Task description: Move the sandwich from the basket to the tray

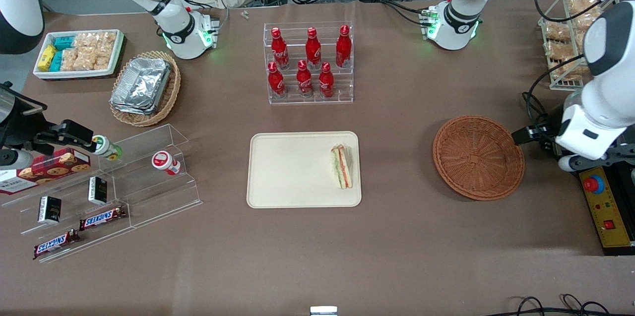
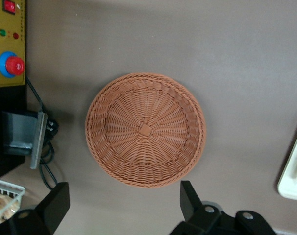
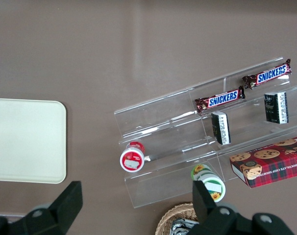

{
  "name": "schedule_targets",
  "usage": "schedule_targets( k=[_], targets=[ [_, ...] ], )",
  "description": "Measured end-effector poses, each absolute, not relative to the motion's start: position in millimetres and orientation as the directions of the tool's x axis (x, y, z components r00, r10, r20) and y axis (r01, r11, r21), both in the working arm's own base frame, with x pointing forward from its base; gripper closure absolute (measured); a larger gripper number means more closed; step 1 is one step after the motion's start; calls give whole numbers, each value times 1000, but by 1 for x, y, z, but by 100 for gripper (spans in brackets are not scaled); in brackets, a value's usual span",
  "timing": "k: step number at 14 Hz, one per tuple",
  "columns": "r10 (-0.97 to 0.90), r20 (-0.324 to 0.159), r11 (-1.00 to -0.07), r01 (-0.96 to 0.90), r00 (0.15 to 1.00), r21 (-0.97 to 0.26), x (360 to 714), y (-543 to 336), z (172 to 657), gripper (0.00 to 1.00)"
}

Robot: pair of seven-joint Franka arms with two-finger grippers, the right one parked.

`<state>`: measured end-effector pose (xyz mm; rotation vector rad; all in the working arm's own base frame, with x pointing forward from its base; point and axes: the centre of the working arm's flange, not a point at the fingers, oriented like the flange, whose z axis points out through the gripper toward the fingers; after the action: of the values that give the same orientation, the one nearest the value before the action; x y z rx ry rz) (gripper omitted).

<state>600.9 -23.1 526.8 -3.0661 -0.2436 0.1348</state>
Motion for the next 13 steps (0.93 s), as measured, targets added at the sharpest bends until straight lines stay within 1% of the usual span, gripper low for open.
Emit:
schedule_targets(
  k=[3,9,13],
  targets=[
    [139,-89,-988,133,986,-75,603,-17,524,0],
    [179,-94,-983,173,979,-67,607,-20,527,0],
    [202,-77,-978,198,976,-61,610,-20,536,0]
  ],
)
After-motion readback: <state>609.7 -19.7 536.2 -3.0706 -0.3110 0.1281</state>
